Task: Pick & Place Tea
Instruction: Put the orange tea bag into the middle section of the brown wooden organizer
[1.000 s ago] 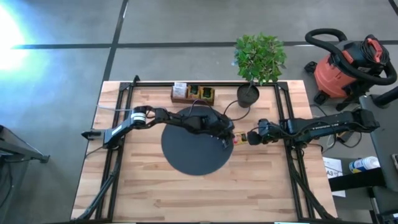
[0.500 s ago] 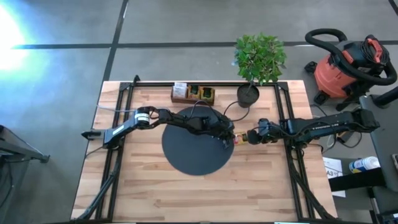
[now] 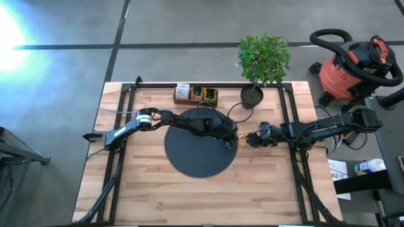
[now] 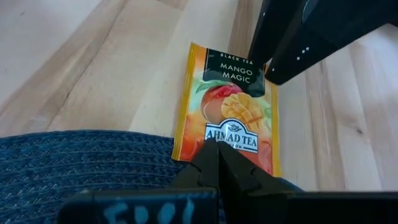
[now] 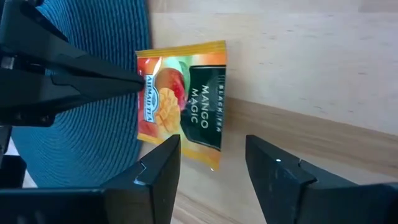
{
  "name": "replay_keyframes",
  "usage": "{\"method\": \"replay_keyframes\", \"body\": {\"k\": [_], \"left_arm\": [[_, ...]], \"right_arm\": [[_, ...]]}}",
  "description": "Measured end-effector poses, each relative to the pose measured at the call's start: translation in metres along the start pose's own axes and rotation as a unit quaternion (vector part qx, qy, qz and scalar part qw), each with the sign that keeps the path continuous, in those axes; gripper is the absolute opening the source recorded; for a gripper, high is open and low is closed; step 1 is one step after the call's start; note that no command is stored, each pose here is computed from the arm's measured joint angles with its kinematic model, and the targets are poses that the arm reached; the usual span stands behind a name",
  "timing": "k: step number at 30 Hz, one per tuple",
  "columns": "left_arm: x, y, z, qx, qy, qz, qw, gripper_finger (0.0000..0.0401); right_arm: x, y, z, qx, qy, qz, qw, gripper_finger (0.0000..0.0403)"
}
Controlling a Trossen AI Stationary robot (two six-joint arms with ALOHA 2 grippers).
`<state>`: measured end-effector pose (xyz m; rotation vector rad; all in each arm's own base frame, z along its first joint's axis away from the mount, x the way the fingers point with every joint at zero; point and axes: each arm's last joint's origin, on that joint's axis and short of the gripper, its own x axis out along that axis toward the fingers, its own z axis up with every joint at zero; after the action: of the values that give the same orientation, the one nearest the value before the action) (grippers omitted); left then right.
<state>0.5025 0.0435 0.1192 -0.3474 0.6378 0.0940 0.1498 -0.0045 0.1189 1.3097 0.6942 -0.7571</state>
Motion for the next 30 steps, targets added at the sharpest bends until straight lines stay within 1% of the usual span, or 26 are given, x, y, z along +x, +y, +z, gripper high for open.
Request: {"method": "replay_keyframes", "body": {"k": [6,10,14,20,23,26,28,30], "left_arm": [[0.000,0.000,-0.001,0.000,0.001,0.000,1.000,0.0000],[0.000,0.000,-0.001,-0.001,0.003,0.000,1.000,0.0000],[0.000,0.001,-0.003,-0.001,0.012,0.002,1.000,0.0000],[-0.002,0.000,-0.002,-0.002,0.014,0.002,1.000,0.0000],[-0.010,-0.003,0.005,-0.002,0.013,0.004,1.000,0.0000],[-0.026,-0.008,0.017,-0.001,0.010,0.004,1.000,0.0000],[-0.043,-0.013,0.029,0.002,0.005,0.009,1.000,0.0000],[-0.065,-0.019,0.043,0.004,-0.002,0.023,1.000,0.0000]], "right_arm": [[0.007,0.003,0.000,-0.003,-0.004,0.005,1.000,0.0174],[0.009,0.007,0.000,-0.021,-0.008,-0.002,1.000,0.0155],[0.010,0.011,0.001,-0.039,-0.009,-0.004,0.999,0.0118],[0.013,0.015,0.002,-0.041,-0.017,-0.012,0.999,0.0043],[0.011,0.021,0.003,-0.057,-0.028,-0.004,0.998,0.0015],[0.007,0.030,0.005,-0.081,-0.039,0.002,0.996,0.0010],[0.002,0.039,0.007,-0.112,-0.042,0.012,0.993,0.0009],[-0.004,0.050,0.010,-0.157,-0.045,0.013,0.987,0.0009]]}}
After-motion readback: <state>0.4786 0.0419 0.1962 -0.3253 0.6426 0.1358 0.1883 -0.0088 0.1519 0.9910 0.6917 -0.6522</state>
